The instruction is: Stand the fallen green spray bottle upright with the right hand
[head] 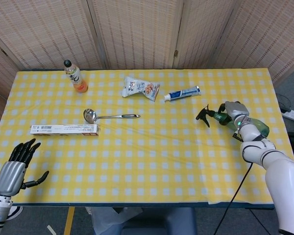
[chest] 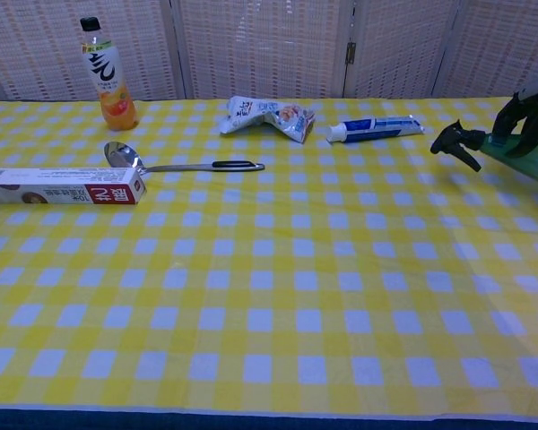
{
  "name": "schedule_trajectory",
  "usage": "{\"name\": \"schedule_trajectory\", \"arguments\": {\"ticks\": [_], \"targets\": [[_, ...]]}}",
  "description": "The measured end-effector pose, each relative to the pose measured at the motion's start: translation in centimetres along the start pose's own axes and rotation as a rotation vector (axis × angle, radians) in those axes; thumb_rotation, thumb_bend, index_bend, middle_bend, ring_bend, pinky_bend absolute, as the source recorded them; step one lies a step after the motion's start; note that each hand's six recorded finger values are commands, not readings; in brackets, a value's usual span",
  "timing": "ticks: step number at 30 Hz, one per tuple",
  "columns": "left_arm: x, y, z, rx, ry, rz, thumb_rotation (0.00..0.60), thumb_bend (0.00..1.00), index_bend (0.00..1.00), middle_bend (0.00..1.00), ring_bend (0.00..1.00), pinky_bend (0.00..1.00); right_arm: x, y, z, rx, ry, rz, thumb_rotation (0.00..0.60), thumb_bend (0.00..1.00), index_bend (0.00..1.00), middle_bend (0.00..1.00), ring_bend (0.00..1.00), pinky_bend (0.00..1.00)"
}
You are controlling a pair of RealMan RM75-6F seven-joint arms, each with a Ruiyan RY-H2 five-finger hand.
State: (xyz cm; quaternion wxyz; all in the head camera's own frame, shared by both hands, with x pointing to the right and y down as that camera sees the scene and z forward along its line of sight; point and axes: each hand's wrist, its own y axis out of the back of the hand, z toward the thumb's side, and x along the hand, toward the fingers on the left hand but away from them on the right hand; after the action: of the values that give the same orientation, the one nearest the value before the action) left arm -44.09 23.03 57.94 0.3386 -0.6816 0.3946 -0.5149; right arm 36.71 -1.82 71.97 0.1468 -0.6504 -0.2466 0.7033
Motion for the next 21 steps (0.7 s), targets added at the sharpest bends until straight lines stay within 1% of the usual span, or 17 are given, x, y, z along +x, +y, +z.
{"name": "schedule_trajectory", "arguments": {"ticks": [5,7,9,12,15,18,21], "targets": [[-0.1,-0.1,0.4,0.008,-0.008,0.001,0.244,0.33,0.00,0.00,0.00,0.00,1.6,1.4,0.6,-0.074,0.070,-0.123,0.600,0.38,0.67,0.30,0.34,0.04],[-0.1,-0.1,0.5,0.011,-0.012,-0.001,0.247,0.33,0.00,0.00,0.00,0.00,2.5,1.7,0.7,-0.118,0.104,-0.178,0.600,0.38,0.68,0.32,0.34,0.05],[-0.2,-0.2,0.6,0.013,-0.015,-0.003,0.246,0.33,0.00,0.00,0.00,0.00,3.6,1.7,0.8,-0.186,0.143,-0.223,0.600,0.38,0.69,0.34,0.36,0.07],[-0.2,-0.3,0.7,0.015,-0.017,-0.004,0.247,0.33,0.00,0.00,0.00,0.00,4.9,2.5,0.8,-0.300,0.197,-0.279,0.600,0.38,0.70,0.35,0.37,0.09],[-0.2,-0.3,0.8,0.018,-0.016,-0.005,0.245,0.33,0.00,0.00,0.00,0.00,6.0,3.4,0.8,-0.391,0.251,-0.327,0.600,0.38,0.71,0.36,0.37,0.10],[-0.1,-0.4,0.7,0.019,-0.013,-0.007,0.246,0.33,0.00,0.00,0.00,0.00,6.9,3.9,0.9,-0.471,0.298,-0.372,0.600,0.38,0.71,0.37,0.38,0.12],[-0.1,-0.3,0.7,0.020,-0.013,-0.003,0.246,0.33,0.00,0.00,0.00,0.00,7.7,3.7,0.7,-0.538,0.342,-0.415,0.600,0.38,0.72,0.39,0.40,0.17]]}}
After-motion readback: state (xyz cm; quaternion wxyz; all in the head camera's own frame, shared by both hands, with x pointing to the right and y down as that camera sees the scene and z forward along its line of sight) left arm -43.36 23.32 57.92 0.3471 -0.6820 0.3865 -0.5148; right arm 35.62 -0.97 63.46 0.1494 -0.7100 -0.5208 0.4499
